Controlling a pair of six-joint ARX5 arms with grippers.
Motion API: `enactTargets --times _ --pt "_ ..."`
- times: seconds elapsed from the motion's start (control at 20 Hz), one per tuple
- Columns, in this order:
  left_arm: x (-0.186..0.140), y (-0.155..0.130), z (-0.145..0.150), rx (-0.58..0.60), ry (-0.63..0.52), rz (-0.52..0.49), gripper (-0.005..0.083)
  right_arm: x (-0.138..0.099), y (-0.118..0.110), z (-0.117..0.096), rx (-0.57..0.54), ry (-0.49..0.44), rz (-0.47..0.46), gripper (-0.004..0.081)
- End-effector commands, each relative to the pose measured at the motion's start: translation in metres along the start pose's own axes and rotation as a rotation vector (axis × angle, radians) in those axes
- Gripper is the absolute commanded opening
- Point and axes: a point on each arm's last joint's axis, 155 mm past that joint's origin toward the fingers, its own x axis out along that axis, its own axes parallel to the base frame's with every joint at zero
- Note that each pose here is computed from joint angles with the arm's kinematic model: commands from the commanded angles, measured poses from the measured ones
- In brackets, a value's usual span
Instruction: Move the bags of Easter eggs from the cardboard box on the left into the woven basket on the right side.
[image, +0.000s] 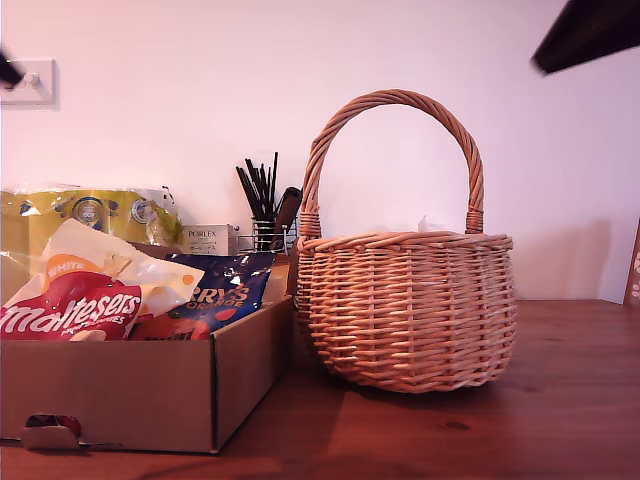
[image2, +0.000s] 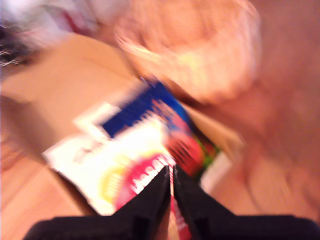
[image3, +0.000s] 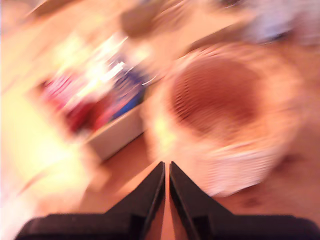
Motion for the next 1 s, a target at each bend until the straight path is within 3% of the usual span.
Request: enactTargets --times 0.0,0.05,0.1,0.2,0.25,0.3,0.65,0.95 --pt "0.008 -0.005 -0.011 0.060 0.039 -0.036 -0.0020 -0.001 0.009 0.000 -0.036 -0.004 0.033 -0.0012" --pt "0.011 -0.005 -0.014 0.072 0.052 -0.045 0.0011 -0.001 0.015 0.001 -0.054 -0.004 0.052 -0.0012" --pt "0.014 -0.003 -0.017 0.071 0.069 -0.044 0.0125 -0.001 0.019 0.001 -0.061 -0.006 0.063 -0.0012" --pt "0.021 0.015 -0.019 0.091 0.097 0.022 0.0536 -0.001 0.022 0.000 -0.068 0.000 0.073 -0.0012" --pt "0.025 0.026 -0.020 0.098 0.113 0.064 0.0680 -0.001 0.022 -0.002 -0.072 0.004 0.074 -0.0012" --pt "0.029 0.033 -0.023 0.100 0.132 0.090 0.0732 -0.001 0.022 -0.002 -0.075 0.007 0.074 -0.0012" --pt "0.063 0.075 -0.030 0.127 0.164 0.169 0.0730 -0.001 0.022 -0.009 -0.120 0.033 0.077 -0.0012" --pt "0.092 0.085 -0.065 0.003 0.224 0.080 0.0727 -0.001 0.022 -0.010 -0.138 0.034 0.077 -0.0012"
